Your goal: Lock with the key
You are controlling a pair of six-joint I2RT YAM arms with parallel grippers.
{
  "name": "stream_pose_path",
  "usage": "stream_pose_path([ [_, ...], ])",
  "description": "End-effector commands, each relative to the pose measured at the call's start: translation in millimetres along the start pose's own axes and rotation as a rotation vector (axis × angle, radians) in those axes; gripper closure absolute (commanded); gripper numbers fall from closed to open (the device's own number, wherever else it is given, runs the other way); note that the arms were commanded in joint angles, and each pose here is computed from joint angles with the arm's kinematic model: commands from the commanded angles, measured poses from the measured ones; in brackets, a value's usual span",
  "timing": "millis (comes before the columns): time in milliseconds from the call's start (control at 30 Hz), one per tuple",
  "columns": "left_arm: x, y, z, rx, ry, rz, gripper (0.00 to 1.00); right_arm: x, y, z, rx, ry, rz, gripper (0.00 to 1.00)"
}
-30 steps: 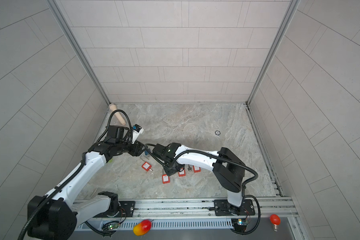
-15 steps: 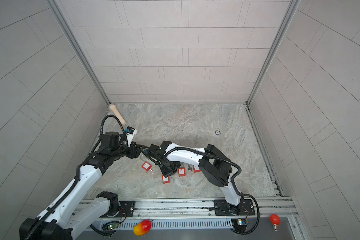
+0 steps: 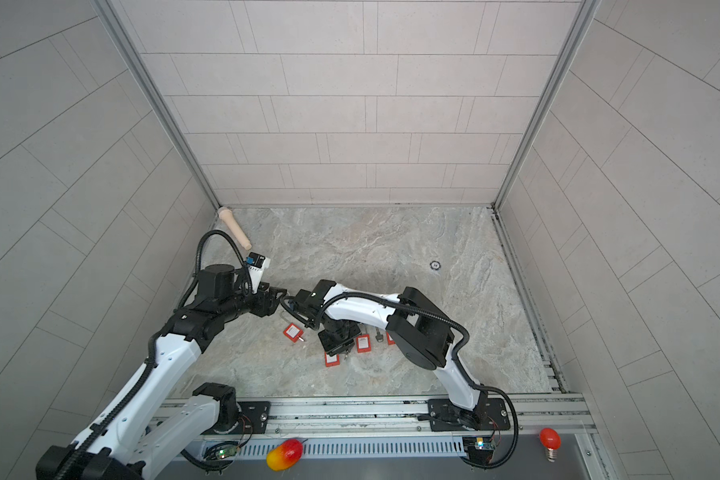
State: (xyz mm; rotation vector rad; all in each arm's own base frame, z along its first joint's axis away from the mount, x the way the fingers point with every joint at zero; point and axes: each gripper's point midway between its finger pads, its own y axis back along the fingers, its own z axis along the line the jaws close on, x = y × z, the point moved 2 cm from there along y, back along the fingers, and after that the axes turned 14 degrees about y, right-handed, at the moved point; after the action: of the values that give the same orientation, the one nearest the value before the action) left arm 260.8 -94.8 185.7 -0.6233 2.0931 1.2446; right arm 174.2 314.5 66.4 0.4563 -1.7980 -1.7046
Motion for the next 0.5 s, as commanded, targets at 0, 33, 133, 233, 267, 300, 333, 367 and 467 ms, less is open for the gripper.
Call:
stream_pose_path([
  [0,2,1,2,-0.008,0.016,-0.007,0.31,4,2,-3,0.020,0.008,0.025,0.90],
  [33,0,1,3,-0.013,0.027,-0.014,0.31,3,3,-4,0.021,0.009,0.019,0.90],
  [133,-3,1,2,-0.010,0.037,-0.025,0.31,3,4,-4,0.022,0.006,0.010,0.89],
  [233,-6,1,2,-0.010,0.042,-0.031,0.31,2,5,-4,0.024,0.011,0.007,0.87],
  [267,-7,2,1,-0.009,0.042,-0.032,0.30,3,6,-4,0.026,0.014,0.007,0.86],
  [300,-8,1,2,-0.010,0.045,-0.032,0.30,2,6,-5,0.027,0.014,0.007,0.85],
  [333,-8,2,2,-0.010,0.046,-0.033,0.30,2,7,-4,0.024,0.017,0.004,0.85],
  [367,-9,2,2,-0.013,0.048,-0.035,0.30,2,8,-4,0.024,0.020,0.003,0.84],
  [467,-10,4,3,-0.023,0.058,-0.040,0.30,2,12,-5,0.027,0.032,-0.010,0.80],
])
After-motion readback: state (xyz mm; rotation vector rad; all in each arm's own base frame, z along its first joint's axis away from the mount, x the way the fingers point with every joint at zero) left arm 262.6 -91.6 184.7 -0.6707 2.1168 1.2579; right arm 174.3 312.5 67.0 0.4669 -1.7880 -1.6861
